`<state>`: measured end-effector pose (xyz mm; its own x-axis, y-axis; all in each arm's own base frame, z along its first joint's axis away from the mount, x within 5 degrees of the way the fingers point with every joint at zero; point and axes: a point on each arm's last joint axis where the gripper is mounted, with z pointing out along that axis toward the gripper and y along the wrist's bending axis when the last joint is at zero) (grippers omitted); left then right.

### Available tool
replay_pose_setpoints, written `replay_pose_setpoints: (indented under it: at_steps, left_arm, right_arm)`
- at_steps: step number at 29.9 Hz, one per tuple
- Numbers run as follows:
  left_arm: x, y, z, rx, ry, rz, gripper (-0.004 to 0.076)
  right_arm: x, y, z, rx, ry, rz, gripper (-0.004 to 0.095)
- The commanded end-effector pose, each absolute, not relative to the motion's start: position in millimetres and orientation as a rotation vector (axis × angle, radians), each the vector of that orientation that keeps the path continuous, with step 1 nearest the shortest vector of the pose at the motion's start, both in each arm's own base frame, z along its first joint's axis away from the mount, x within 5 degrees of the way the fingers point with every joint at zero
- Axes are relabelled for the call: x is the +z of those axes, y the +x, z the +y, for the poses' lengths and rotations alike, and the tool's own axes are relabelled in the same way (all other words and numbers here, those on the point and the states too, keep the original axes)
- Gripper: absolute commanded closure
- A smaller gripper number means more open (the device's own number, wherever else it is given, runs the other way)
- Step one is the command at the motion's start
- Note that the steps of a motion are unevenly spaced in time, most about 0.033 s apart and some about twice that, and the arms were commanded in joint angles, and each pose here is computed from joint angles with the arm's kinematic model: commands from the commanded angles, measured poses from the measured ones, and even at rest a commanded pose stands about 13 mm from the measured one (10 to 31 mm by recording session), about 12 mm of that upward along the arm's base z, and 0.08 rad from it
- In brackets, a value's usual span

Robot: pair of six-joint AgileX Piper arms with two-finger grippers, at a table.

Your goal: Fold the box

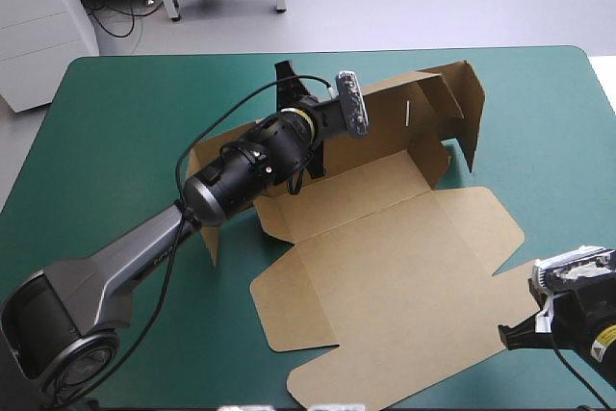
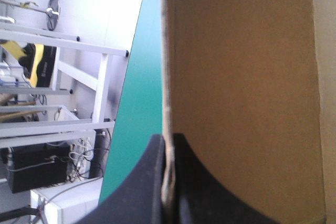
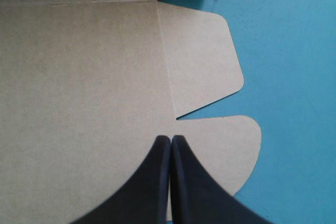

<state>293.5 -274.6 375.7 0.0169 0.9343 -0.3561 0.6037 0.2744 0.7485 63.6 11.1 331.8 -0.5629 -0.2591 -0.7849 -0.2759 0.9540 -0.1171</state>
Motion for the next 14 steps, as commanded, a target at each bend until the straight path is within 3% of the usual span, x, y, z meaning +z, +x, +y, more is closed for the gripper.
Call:
replay_pose_setpoints:
  at_steps: [1, 14]
  left_arm:
    - [399.9, 272.9, -271.5, 0.513, 1.412, 1.476, 0.0756]
    - [370.4, 226.3, -240.9, 0.571, 1.440, 1.168, 0.0756]
  right_arm:
    - [352.5, 64.4, 9.7, 0.014, -0.354, 2.099, 0.0931]
    - [352.2, 63.1, 9.1, 0.029, -0.322, 2.122, 0.0931]
